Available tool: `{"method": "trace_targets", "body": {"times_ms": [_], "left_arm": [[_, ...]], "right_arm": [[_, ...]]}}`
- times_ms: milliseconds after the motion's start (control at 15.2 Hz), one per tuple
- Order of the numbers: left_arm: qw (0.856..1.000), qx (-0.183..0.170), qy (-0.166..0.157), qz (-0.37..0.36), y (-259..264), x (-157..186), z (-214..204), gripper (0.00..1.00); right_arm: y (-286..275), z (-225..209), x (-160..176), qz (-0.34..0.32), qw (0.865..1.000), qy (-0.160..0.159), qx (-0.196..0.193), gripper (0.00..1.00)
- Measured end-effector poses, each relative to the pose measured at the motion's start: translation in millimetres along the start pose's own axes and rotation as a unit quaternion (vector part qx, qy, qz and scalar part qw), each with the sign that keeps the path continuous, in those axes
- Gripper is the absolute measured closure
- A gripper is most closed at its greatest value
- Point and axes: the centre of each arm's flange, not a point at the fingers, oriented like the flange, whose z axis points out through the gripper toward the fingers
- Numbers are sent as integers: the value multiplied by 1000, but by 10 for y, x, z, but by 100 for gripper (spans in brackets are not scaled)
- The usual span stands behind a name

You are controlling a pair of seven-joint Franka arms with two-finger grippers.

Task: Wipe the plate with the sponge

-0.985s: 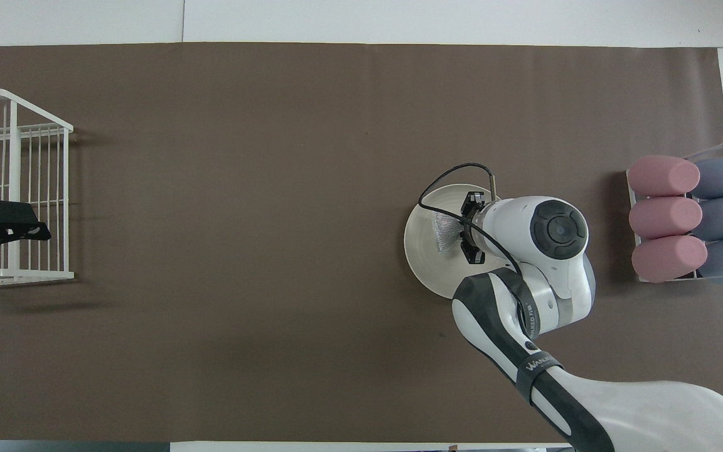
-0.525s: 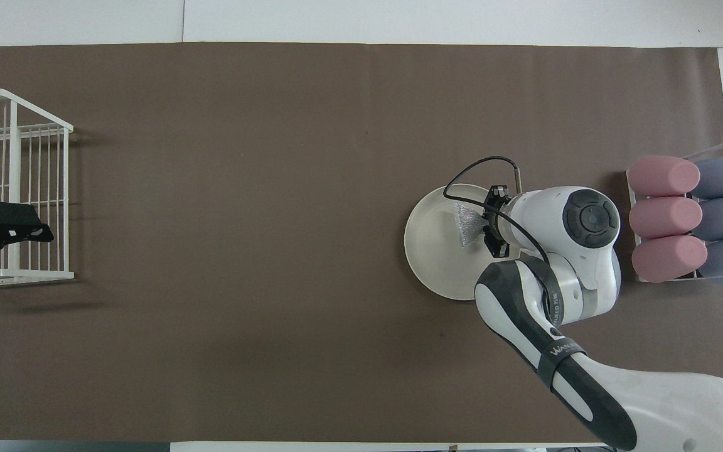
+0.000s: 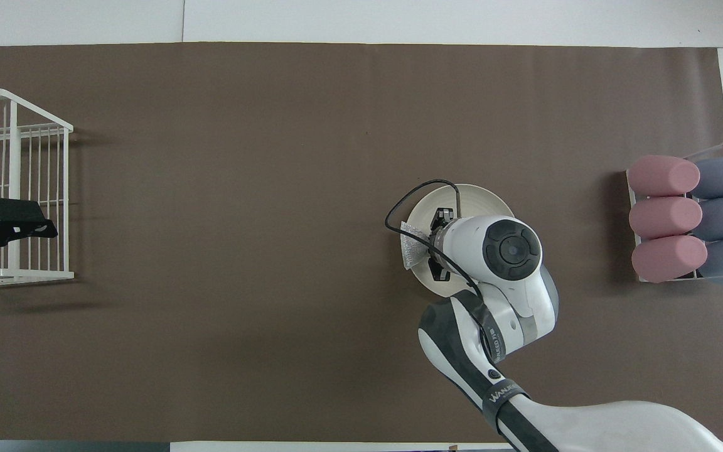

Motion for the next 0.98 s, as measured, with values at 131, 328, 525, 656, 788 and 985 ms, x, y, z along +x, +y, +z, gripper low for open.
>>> {"method": "trace_targets", "body": {"times_ms": [131,328,525,656,788,985], "left_arm": [[1000,0,1,0,1,2,-2,0],[1000,-1,1,0,3,2,-2,0],[1000,-1,1,-1,-3,5,0,0],[1000,0,0,-3,-20,12,9,0],[1000,0,-2,-4,-28,12,15,0],[1000,-1,-18,-2,-14,-45,45,0]], "right_arm": [[61,8,-100,1,1000,-1,-1,88],[-8,-56,-101,5,1000,6,-15,88],[-251,-410,-235,6,999,15,-36,88],[-414,-732,-363,5,999,15,-42,88],[-514,-1013,-479,12,999,16,-47,88],[-501,-1364,-817,16,998,27,-55,88]]}}
